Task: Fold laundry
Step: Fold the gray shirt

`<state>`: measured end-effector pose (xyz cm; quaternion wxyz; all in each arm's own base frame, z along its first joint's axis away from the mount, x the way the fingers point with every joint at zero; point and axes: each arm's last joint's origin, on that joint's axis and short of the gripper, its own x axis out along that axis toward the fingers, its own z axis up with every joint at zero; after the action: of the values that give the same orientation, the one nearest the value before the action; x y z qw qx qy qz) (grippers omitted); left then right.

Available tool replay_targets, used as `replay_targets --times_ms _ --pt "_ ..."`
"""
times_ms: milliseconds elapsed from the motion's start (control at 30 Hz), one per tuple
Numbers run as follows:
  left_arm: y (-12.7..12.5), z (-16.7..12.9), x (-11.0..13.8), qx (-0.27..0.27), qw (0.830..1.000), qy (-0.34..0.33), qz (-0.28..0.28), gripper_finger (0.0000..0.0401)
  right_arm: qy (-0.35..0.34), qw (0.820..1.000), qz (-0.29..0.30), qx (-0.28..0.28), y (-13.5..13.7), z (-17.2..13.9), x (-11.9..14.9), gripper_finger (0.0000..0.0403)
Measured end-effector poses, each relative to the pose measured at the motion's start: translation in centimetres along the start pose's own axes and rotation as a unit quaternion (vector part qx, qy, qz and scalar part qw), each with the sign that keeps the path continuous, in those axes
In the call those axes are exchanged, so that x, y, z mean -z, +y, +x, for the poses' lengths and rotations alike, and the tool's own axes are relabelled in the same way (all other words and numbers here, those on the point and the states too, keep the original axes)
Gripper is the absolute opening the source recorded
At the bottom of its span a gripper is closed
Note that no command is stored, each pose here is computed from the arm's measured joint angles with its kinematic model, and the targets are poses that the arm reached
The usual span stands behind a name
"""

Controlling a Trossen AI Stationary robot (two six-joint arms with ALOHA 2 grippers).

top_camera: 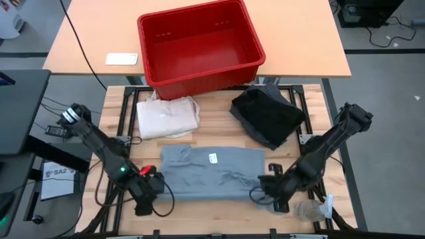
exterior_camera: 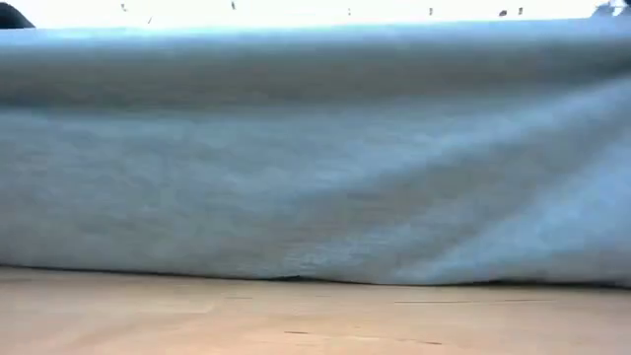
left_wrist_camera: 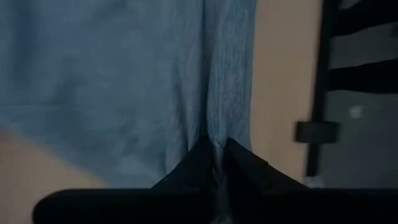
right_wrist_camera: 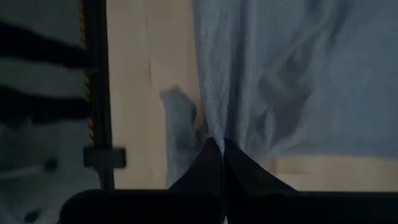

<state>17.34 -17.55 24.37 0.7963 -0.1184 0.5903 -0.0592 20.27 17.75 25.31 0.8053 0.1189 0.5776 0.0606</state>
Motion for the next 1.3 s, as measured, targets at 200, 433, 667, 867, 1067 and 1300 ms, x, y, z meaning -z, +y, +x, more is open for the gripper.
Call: replay_targets --times_ms 200,433,667,867,1067,1300 --pt "-0.9 2.3 0.6 0.037 0.999 -0.005 -0.009 0.0082 0.066 0.997 -0.015 -0.030 1.2 4.0 1.2 0.0003" --pt "-0.6 1.6 0.2 0.020 0.999 0.028 -0.008 0.0088 0.066 0.997 -0.018 -0.045 1.7 3.9 0.8 0.0003" --pt "1.4 -0.4 -1.1 -0.052 0.997 0.047 -0.023 0.0043 0.009 0.999 0.025 -0.035 -0.6 1.4 -0.9 0.0003" --pt "0.0 -0.3 -2.6 -0.001 0.999 -0.050 -0.002 0.0040 0.004 0.999 0.032 -0.030 -1.3 1.9 -1.5 0.0006" --pt "-3.1 0.8 -3.0 0.040 0.985 -0.165 0.028 0.0108 -0.003 0.998 0.055 -0.020 -1.3 2.1 -1.4 0.0006" --pt "-7.4 7.4 -2.0 0.071 0.972 -0.185 0.129 0.0188 -0.023 0.998 0.063 -0.017 -1.2 2.1 -1.7 0.0006"
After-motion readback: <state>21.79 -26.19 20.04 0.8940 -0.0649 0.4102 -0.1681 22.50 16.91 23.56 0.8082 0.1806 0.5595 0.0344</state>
